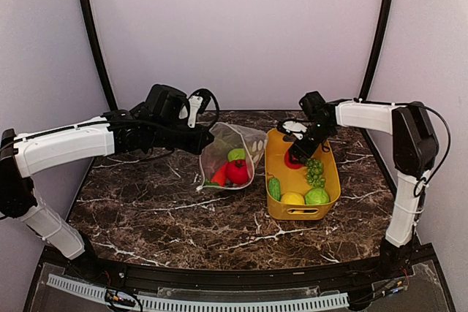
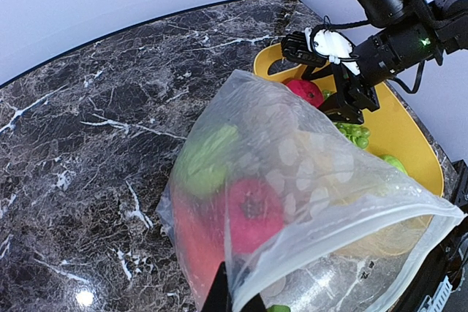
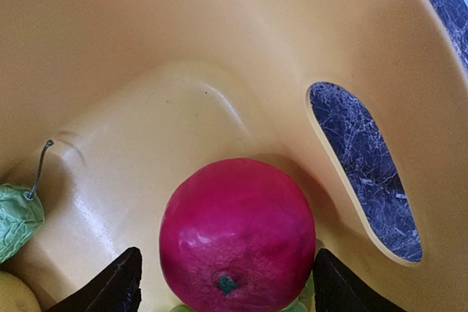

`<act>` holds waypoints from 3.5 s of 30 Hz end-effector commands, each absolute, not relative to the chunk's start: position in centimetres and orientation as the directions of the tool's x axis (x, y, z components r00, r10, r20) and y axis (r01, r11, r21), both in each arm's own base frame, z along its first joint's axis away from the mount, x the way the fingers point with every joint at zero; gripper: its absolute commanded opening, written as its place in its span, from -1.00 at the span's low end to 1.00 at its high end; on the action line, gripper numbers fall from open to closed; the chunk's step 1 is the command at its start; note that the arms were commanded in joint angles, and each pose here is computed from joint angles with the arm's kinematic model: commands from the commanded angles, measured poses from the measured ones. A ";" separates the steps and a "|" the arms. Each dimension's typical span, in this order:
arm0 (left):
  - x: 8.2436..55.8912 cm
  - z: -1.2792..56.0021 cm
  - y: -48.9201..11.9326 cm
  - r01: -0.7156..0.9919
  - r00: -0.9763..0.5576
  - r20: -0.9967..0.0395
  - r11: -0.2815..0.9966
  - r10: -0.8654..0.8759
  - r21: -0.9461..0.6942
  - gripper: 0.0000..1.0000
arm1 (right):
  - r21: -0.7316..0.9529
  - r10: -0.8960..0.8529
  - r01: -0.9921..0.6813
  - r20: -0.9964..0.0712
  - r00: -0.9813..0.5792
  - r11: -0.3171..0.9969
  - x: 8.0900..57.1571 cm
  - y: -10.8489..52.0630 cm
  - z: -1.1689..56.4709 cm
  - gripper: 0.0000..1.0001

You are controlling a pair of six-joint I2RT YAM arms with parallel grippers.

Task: Place the food in the zip-top bag and seal the zipper
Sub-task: Pick up the fake fruit from the bin, then place the fake fruit in the zipper food storage bag.

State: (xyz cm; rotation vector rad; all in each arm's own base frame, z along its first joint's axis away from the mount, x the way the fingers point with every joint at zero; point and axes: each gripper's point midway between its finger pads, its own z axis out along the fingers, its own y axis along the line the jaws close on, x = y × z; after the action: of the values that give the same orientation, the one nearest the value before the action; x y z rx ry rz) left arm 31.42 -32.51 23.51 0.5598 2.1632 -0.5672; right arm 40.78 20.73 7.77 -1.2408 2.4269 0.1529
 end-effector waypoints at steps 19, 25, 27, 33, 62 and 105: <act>31.1 24.1 -32.6 0.576 -0.568 -0.797 0.791 0.205 -0.207 -0.99 | -0.107 -0.717 -0.809 -0.541 -0.441 0.578 38.8 20.9 15.1 0.05; 31.1 24.2 -32.7 0.578 -0.568 -0.797 0.789 0.204 -0.210 -0.99 | -0.073 -0.670 -0.864 -0.665 -0.331 0.499 34.3 22.2 21.3 0.03; 31.0 24.1 -32.7 0.582 -0.568 -0.797 0.785 0.208 -0.210 -0.99 | -0.059 -0.649 -0.891 -0.707 -0.281 0.450 32.7 23.2 23.4 0.03; 31.2 23.9 -33.1 0.591 -0.563 -0.797 0.781 0.219 -0.203 -0.99 | -0.011 -0.596 -0.966 -0.789 -0.151 0.260 27.6 27.0 28.4 0.03; 25.7 28.9 -35.3 0.303 -0.764 -0.625 0.764 -0.163 -0.570 -0.98 | -0.028 -0.576 -1.000 -0.817 0.023 0.000 21.1 36.9 32.6 0.03; 25.7 24.2 -33.7 0.257 -0.783 -0.614 0.847 -0.100 -0.466 -0.99 | 0.054 -0.652 -0.995 -0.752 -0.095 0.082 24.2 38.6 28.0 0.64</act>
State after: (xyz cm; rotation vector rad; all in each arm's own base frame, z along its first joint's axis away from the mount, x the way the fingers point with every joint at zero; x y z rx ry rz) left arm 25.95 -34.77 23.94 0.1321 2.3730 -0.7301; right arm 25.92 39.77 23.94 -1.6173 1.9142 0.7655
